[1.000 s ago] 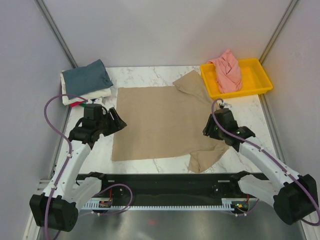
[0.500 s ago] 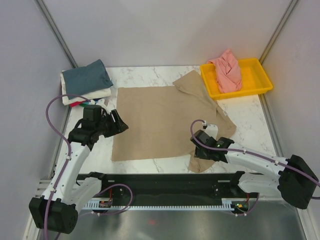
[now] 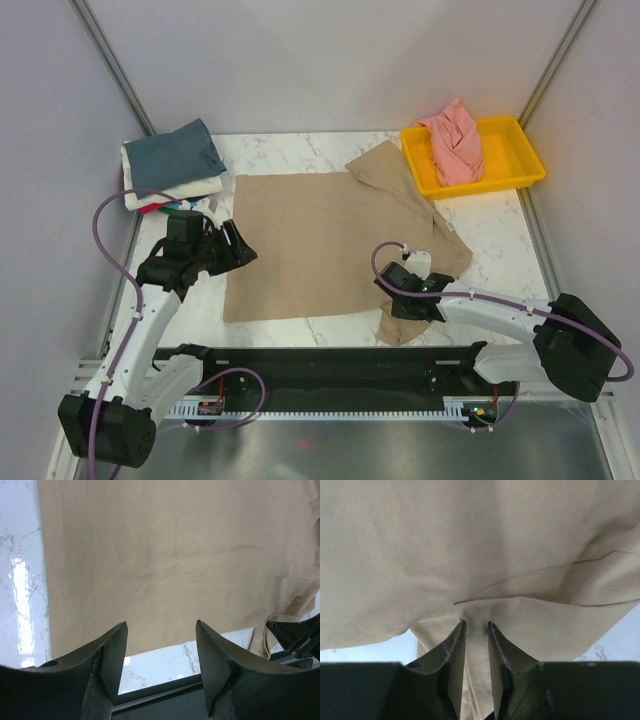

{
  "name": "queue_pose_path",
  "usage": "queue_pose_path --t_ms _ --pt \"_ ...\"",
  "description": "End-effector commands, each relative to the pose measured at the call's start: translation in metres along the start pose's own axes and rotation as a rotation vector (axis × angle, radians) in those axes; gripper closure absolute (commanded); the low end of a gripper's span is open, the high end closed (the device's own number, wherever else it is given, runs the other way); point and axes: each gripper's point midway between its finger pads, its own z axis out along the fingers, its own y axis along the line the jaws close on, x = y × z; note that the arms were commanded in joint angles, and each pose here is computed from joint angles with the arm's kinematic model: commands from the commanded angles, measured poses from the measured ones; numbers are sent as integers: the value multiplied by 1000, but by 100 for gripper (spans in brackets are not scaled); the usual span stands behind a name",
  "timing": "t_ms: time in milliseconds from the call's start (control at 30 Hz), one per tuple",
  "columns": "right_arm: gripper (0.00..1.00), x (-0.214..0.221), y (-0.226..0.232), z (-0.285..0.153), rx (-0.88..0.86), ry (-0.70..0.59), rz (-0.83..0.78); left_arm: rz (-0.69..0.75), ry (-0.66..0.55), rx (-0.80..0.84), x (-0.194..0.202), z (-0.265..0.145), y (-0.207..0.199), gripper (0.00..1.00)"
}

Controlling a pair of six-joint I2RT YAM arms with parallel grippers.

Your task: Fold and stack the t-shirts

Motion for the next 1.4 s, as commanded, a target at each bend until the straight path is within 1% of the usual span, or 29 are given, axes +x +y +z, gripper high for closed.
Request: queue_pose_path --t_ms 0,67,100,167,200,300,533,667,767,900,967,1000,1033,1067,1100,1133,1167,1200,1233,1300,1367 --pt "74 -3 -3 3 13 -30 10 44 -2 25 1 -2 -3 36" --pt "78 -1 -4 4 12 -30 10 44 1 24 1 -2 -3 36" --pt "85 -1 -4 4 11 -31 12 43 2 23 1 -1 -3 36" --pt "93 0 -6 4 12 -29 13 44 0 22 1 -1 -2 36" --pt "100 -1 -6 3 8 -32 16 44 0 22 1 -1 -2 36" --pt "100 -5 -6 -3 -3 -48 25 42 -3 19 0 -1 -2 36" --pt "100 -28 -11 -39 -29 -111 54 39 -4 14 1 -1 -1 36" --pt "100 -29 -20 -52 -38 -119 78 36 -11 4 0 -1 1 36" --pt "100 -34 -23 -64 -83 -155 122 15 -20 -9 0 -4 2 36" --pt "100 -31 -26 -71 -120 -158 138 -38 -36 -66 1 -9 9 36" --pt "100 -31 -28 -74 -134 -163 145 -89 -14 -80 11 -9 13 37" --pt "100 -33 -28 -78 -157 -181 161 -149 -7 -88 16 -8 13 37" --pt "100 -34 -27 -80 -173 -189 171 -156 25 -96 31 -4 12 38" --pt "100 -37 -24 -82 -195 -204 175 -198 41 -120 39 -5 12 38" --pt "100 -40 -23 -85 -213 -219 186 -209 32 -170 45 -3 17 37" --pt "100 -42 -22 -87 -223 -227 192 -191 72 -195 65 2 19 37" --pt "100 -46 -18 -88 -238 -242 192 -230 97 -220 78 5 22 38" --pt "100 -49 -16 -89 -245 -252 192 -241 110 -281 88 9 32 38" --pt "100 -52 -14 -89 -249 -259 187 -196 129 -307 97 6 29 39" --pt "100 -55 -8 -86 -245 -263 160 -211 118 -432 108 -2 42 41" --pt "100 -55 -4 -81 -230 -253 142 -230 116 -486 118 -1 50 42"
